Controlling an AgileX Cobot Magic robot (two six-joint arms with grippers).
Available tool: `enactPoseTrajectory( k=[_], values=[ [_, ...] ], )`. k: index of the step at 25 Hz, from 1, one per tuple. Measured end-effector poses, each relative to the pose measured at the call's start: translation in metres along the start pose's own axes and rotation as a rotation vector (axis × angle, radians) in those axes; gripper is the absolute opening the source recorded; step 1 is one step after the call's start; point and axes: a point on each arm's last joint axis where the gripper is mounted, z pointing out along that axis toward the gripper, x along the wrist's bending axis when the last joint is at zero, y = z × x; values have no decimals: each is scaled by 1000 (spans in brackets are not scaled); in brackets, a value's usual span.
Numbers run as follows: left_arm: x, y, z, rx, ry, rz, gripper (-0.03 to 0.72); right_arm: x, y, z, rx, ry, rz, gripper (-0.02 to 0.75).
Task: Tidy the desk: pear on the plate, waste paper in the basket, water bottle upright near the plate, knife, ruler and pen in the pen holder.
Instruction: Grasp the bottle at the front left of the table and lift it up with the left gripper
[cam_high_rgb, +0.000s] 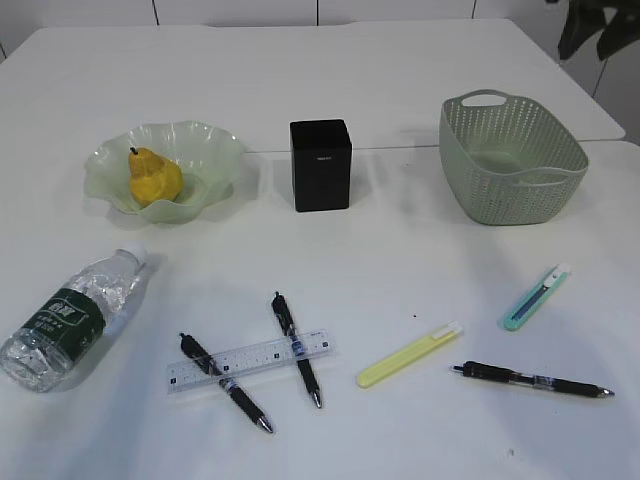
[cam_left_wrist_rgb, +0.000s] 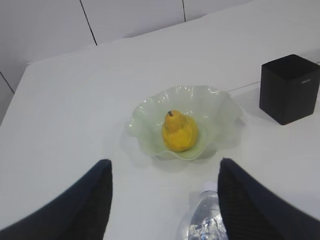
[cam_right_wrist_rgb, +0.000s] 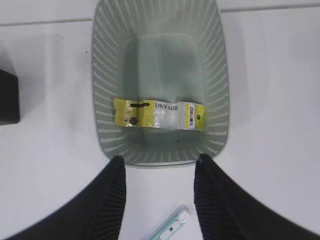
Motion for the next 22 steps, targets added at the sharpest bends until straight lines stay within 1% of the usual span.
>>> enactPoseTrajectory(
  k=[8, 12, 17, 19, 22],
  values=[
    [1, 3, -9, -14, 7, 9, 466, 5, -8, -111, -215, 12, -1, 364],
    [1, 3, -9, -5, 9, 9, 466, 5, -26, -148, -265, 7, -4, 365],
    [1, 3, -10, -9, 9, 10, 466, 5, -69, -172, -262, -6, -6, 365],
    [1, 3, -10, -9, 9, 10, 466, 4, -90, -179, -296, -8, -5, 365],
    [1, 3, -10, -9, 9, 10, 466, 3, -132, -183, -368, -18, -8, 365]
  ],
)
